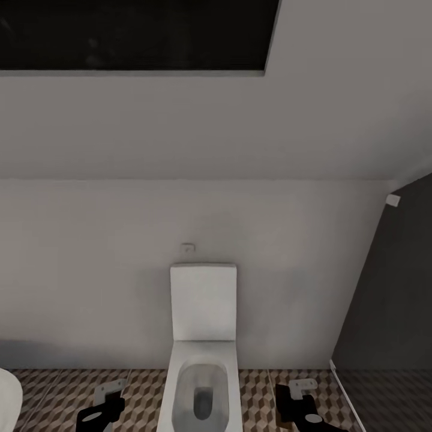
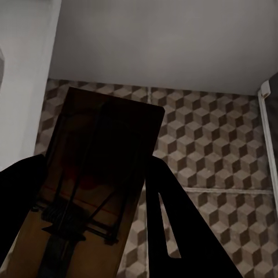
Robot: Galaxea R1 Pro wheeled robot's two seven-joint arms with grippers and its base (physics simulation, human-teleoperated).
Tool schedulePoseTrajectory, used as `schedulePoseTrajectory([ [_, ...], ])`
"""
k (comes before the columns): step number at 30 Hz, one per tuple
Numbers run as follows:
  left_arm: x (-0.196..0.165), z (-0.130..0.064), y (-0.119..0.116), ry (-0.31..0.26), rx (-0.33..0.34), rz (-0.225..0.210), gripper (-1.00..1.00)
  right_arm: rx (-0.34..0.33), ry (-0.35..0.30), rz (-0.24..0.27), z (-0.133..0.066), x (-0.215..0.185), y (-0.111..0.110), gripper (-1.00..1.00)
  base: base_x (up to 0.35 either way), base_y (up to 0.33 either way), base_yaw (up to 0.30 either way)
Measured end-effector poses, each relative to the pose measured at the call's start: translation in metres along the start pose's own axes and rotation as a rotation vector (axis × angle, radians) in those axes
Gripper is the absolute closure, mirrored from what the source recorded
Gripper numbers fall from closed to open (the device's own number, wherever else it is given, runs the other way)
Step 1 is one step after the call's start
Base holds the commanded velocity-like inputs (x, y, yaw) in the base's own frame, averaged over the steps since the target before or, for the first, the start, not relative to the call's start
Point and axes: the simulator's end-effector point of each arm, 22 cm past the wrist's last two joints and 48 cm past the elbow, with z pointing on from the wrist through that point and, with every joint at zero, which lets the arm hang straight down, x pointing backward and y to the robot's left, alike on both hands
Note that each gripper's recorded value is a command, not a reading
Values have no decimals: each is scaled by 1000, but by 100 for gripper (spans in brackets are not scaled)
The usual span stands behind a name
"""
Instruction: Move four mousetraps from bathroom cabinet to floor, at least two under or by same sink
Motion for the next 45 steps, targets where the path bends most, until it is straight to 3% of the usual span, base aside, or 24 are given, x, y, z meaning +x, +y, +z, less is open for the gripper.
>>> schedulePoseTrajectory([
  [45,27,45,-12,-7,1,-6,100,0,-2,0,45,30,6,100,-22,0,0],
])
